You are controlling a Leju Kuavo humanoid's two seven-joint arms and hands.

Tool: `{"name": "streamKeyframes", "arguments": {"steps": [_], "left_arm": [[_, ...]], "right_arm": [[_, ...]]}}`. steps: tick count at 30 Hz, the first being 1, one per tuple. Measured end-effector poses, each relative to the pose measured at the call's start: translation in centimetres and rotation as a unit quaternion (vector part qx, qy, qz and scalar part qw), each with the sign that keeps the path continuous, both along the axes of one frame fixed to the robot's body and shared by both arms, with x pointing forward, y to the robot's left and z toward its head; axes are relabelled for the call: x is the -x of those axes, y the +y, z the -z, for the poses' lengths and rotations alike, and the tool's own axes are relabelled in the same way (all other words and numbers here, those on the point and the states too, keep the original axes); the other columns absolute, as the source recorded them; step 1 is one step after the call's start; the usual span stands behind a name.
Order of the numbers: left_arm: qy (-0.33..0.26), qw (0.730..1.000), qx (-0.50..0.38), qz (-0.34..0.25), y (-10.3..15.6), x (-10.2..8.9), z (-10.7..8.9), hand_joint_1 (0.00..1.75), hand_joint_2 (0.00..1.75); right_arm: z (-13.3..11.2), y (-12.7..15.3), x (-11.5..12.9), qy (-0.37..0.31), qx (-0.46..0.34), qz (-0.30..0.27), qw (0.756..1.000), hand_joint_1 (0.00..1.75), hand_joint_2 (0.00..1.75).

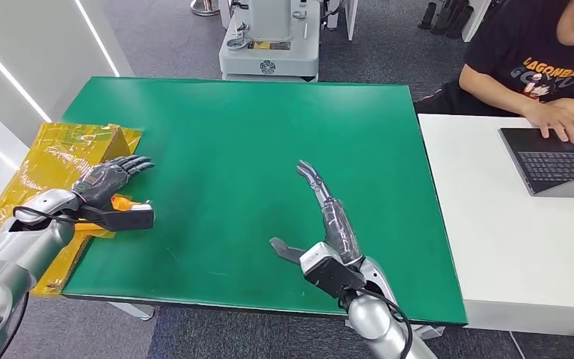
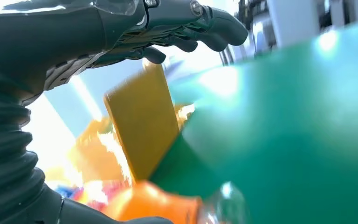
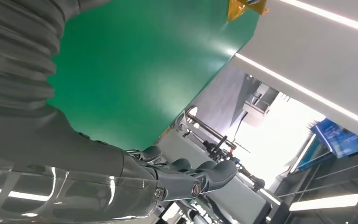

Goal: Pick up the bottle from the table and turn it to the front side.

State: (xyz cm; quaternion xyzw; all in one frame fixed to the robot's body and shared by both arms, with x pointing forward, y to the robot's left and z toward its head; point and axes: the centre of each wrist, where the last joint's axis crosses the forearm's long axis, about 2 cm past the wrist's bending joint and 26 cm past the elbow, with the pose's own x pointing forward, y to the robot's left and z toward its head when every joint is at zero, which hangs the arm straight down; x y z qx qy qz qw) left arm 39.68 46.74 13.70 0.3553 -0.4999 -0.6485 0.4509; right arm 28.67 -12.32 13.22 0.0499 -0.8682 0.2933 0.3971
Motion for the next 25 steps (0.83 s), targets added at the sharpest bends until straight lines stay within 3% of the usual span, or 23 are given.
{"name": "streamKeyframes", "arguments": {"steps": [9, 17, 21, 25], "left_arm": [[-0.088, 0.994, 0.034, 0.046, -0.6, 1.8, 0.1, 0.00, 1.75], [-0.143, 0.983, 0.080, 0.080, -1.7, 2.2, -1.1, 0.00, 1.75], [-0.190, 0.957, 0.195, 0.098, -4.2, 1.8, -2.3, 0.00, 1.75], [-0.207, 0.893, 0.391, 0.082, -8.3, 1.4, -2.9, 0.00, 1.75]], "right_arm": [[0.4, -0.9, -0.1, 0.006, 0.001, 0.019, 1.000, 0.00, 1.75], [0.7, -1.5, -0.1, 0.006, 0.005, 0.023, 1.000, 0.00, 1.75], [0.8, -1.8, -0.1, 0.004, 0.000, 0.029, 1.000, 0.00, 1.75], [0.7, -1.9, 0.0, -0.003, -0.016, 0.038, 0.999, 0.00, 1.75]]}}
